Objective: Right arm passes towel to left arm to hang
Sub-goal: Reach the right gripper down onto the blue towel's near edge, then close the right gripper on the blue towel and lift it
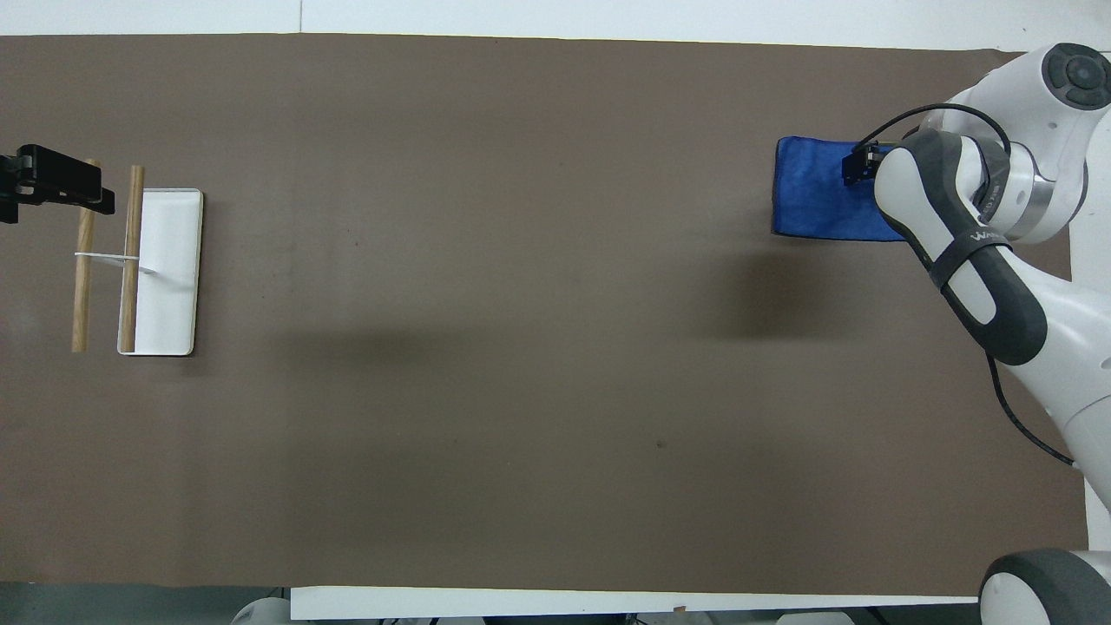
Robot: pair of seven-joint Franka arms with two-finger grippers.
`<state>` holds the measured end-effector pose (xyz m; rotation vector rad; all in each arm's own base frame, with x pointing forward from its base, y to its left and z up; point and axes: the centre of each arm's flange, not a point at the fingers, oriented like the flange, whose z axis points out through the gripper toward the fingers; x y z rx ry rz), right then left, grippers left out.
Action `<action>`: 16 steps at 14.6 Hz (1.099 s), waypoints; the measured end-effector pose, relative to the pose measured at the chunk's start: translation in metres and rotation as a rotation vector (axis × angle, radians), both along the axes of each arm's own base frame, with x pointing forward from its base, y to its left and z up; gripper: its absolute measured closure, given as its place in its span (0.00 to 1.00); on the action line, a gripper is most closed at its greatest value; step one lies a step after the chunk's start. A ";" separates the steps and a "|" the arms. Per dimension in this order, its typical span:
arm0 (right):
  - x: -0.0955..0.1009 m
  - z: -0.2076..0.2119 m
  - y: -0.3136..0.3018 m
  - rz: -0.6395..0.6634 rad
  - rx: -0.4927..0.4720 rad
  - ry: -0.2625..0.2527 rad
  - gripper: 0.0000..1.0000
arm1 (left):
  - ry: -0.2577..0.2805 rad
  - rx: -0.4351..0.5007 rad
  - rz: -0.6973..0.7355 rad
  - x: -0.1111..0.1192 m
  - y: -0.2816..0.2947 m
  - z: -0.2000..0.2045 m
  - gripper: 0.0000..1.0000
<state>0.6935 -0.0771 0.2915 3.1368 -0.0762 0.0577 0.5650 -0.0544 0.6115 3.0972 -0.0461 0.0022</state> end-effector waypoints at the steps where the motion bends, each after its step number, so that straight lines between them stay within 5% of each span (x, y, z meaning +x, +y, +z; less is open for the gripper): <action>1: 0.000 -0.001 0.000 0.013 -0.001 0.000 0.04 | 0.000 0.000 -0.007 0.000 -0.004 0.000 0.01; 4: -0.003 -0.009 0.000 0.049 -0.004 -0.008 0.15 | -0.002 -0.001 -0.023 -0.001 -0.013 0.000 0.00; 6: -0.003 -0.004 0.000 0.056 -0.005 -0.016 0.38 | -0.004 -0.001 -0.027 -0.001 -0.015 0.000 0.00; 8: -0.003 -0.003 0.000 0.059 -0.005 -0.016 0.43 | -0.003 -0.001 -0.027 -0.001 -0.015 0.000 0.00; 12: -0.004 0.000 0.002 0.062 -0.002 -0.008 0.90 | 0.000 -0.001 -0.029 -0.002 -0.017 -0.002 0.00; 16: -0.001 0.023 0.021 0.080 0.044 0.087 0.95 | 0.003 -0.001 -0.041 -0.003 -0.023 -0.003 0.00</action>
